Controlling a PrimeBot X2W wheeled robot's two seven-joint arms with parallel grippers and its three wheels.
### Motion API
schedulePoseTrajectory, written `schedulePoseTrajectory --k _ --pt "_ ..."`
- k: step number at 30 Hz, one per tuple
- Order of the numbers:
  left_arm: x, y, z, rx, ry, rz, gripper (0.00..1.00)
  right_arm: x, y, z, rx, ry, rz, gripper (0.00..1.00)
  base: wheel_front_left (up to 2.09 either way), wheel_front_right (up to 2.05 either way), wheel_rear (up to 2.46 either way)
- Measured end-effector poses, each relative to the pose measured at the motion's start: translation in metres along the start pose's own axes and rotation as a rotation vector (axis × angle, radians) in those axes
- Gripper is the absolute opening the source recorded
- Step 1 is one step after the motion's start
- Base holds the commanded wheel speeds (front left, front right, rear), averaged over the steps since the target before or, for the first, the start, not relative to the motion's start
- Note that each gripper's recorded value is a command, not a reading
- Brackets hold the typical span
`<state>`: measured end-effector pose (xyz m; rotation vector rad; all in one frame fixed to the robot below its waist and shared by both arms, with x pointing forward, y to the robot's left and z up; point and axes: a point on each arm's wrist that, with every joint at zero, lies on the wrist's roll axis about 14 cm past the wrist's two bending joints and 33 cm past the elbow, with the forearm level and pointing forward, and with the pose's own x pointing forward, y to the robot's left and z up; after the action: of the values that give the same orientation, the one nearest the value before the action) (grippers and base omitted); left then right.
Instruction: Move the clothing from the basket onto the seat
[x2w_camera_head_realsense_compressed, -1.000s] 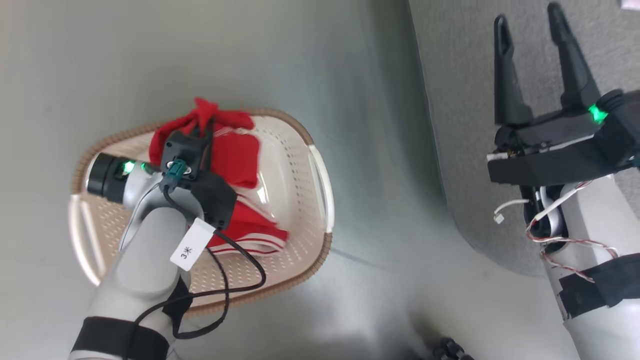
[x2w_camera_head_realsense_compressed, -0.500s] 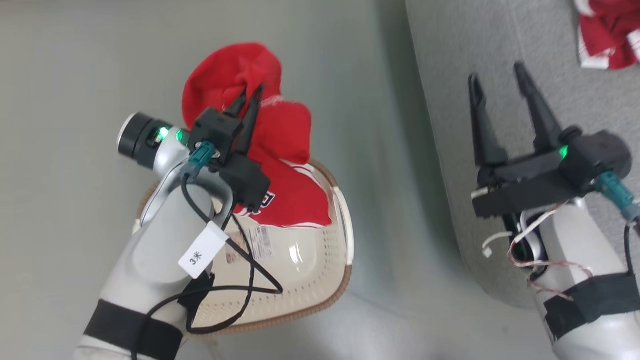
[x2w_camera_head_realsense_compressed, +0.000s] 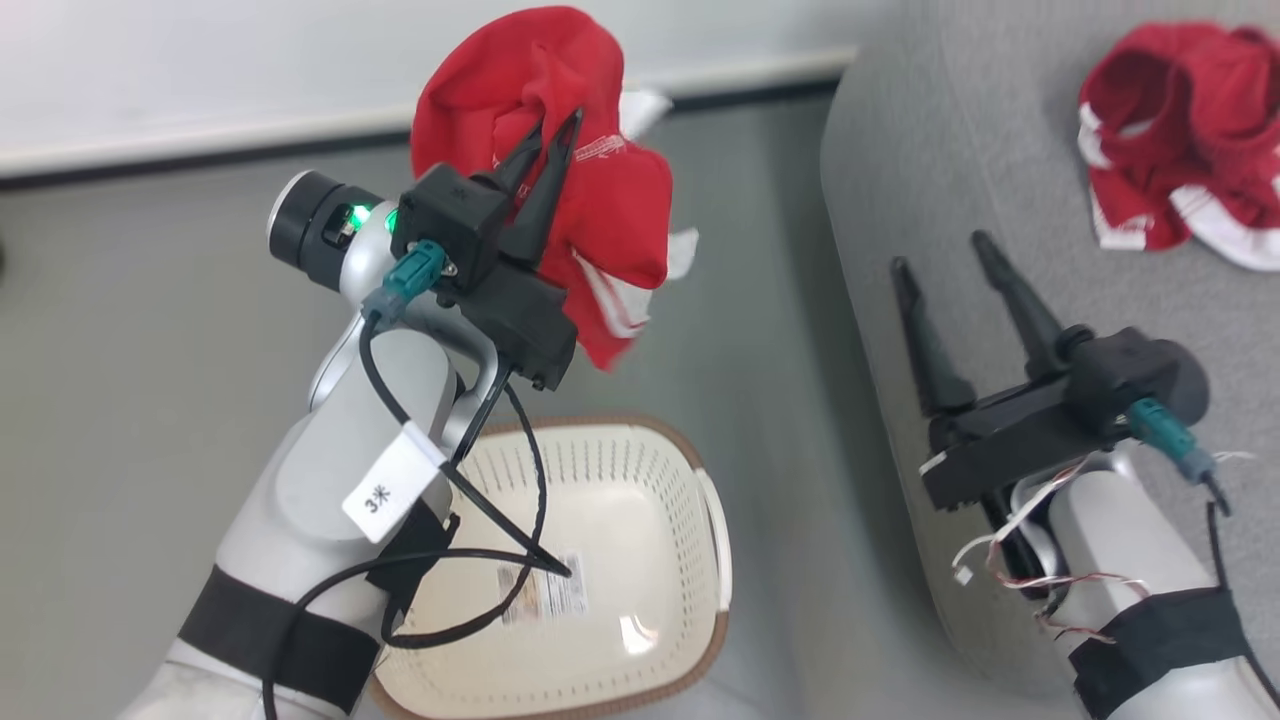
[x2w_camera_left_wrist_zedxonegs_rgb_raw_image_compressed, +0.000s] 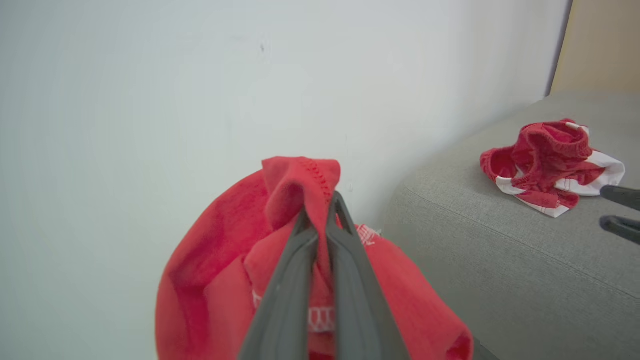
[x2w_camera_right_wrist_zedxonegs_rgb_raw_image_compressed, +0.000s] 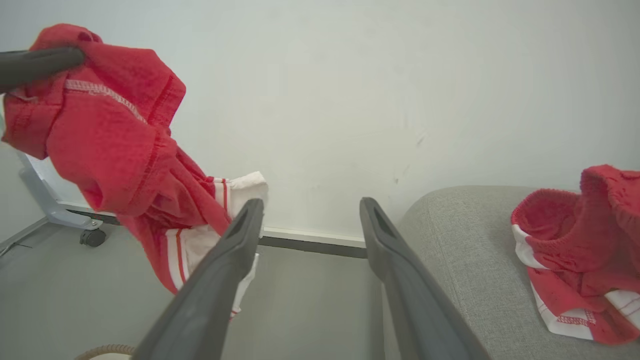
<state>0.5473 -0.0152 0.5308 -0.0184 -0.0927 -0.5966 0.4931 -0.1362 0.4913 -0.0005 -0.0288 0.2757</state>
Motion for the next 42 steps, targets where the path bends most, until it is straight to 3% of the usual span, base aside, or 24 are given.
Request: schedulePoseTrajectory --k 16,29,42 --pt "-0.032 -0.028 0.098 0.051 -0.086 -0.026 0.0 -0.026 0.093 0.037 -0.048 -0.029 0.232 1.0 0.0 0.0 0.0" --pt "-0.079 -0.072 0.14 0.059 -0.134 -0.073 0.0 -0.059 0.161 0.061 -0.095 -0.064 0.411 1.0 0.0 0.0 0.0" --pt "-0.101 -0.074 0.158 0.048 -0.152 -0.031 0.0 -0.053 0.205 0.08 -0.207 -0.083 0.558 1.0 0.0 0.0 0.0"
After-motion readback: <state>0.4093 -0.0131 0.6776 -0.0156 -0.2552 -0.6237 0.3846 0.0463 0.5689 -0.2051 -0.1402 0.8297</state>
